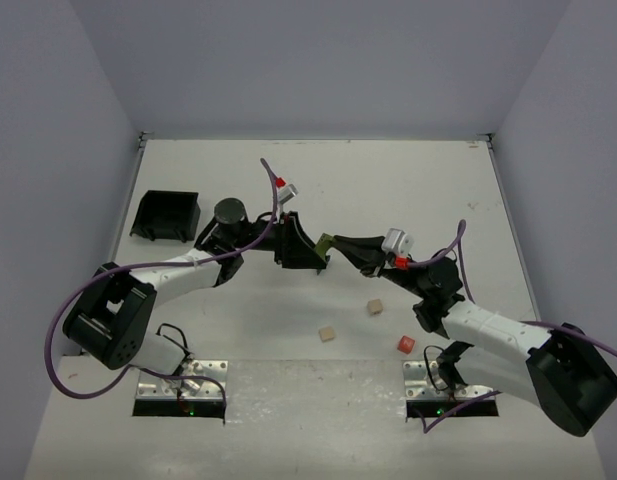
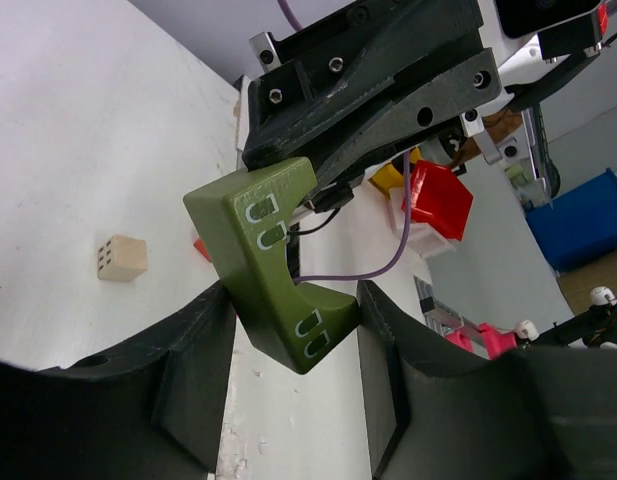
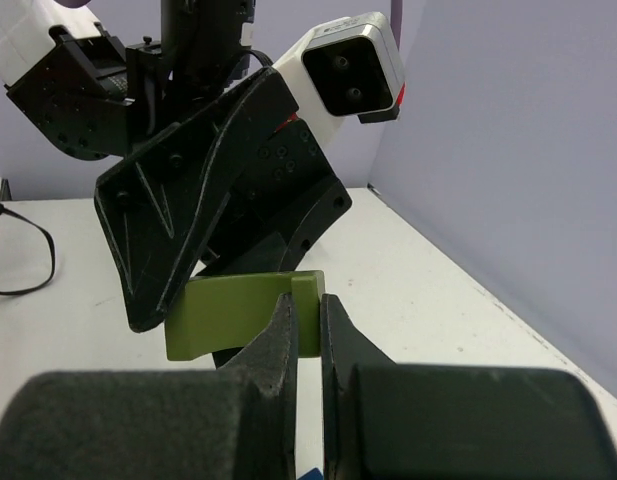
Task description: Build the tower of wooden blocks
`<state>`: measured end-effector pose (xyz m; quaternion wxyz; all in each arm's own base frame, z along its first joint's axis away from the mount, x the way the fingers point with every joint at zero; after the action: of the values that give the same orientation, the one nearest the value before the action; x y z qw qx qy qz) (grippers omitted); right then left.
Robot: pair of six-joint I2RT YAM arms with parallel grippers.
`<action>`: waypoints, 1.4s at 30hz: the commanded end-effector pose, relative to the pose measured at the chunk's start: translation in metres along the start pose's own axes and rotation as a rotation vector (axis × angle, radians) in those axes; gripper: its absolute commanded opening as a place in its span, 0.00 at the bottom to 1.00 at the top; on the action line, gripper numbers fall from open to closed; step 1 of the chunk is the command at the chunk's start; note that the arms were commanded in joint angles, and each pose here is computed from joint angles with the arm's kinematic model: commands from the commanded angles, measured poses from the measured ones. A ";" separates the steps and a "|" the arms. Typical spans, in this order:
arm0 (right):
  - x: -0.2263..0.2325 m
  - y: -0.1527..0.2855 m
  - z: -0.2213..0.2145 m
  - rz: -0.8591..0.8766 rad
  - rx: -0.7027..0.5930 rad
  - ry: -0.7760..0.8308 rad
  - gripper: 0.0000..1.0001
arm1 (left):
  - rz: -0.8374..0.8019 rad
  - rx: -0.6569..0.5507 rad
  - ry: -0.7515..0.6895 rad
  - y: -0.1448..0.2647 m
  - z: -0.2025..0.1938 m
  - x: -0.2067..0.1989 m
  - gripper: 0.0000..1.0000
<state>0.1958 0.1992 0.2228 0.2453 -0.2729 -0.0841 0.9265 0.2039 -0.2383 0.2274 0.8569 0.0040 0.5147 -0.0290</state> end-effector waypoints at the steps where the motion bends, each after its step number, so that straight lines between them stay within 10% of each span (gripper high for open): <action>1: -0.007 -0.004 0.008 -0.045 -0.037 0.012 0.00 | -0.063 0.010 -0.106 -0.002 0.001 -0.018 0.30; 6: -0.003 0.002 0.005 -0.033 -0.012 0.005 0.03 | -0.061 0.011 -0.100 -0.003 0.003 -0.017 0.03; 13: -0.005 0.001 -0.008 -0.039 0.116 -0.055 0.64 | -0.027 -0.033 -0.091 -0.005 0.010 -0.014 0.00; 17: -0.007 0.003 -0.010 -0.077 0.152 -0.078 0.71 | 0.069 -0.090 -0.083 -0.007 0.019 -0.006 0.00; 27: -0.032 0.036 -0.014 -0.402 0.393 -0.155 0.95 | 1.074 -0.668 -0.112 0.063 0.072 0.057 0.00; 42: -0.037 0.077 -0.034 -0.641 0.578 -0.139 0.96 | 2.116 -0.582 -0.008 0.104 0.063 0.169 0.00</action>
<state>0.2082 0.1233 0.1865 0.5479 -0.0924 0.0869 0.8269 0.3494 -0.1572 0.1067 0.4943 0.1863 0.3132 0.7892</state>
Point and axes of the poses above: each gripper's point midway between its finger pads, its own y axis back along the fingers, its own x axis along the line the jaws close on, z = x × y, the point moved 7 cm from there along y, back along the fingers, and after that the axes turned 15 degrees about y, right-handed, at the moved point
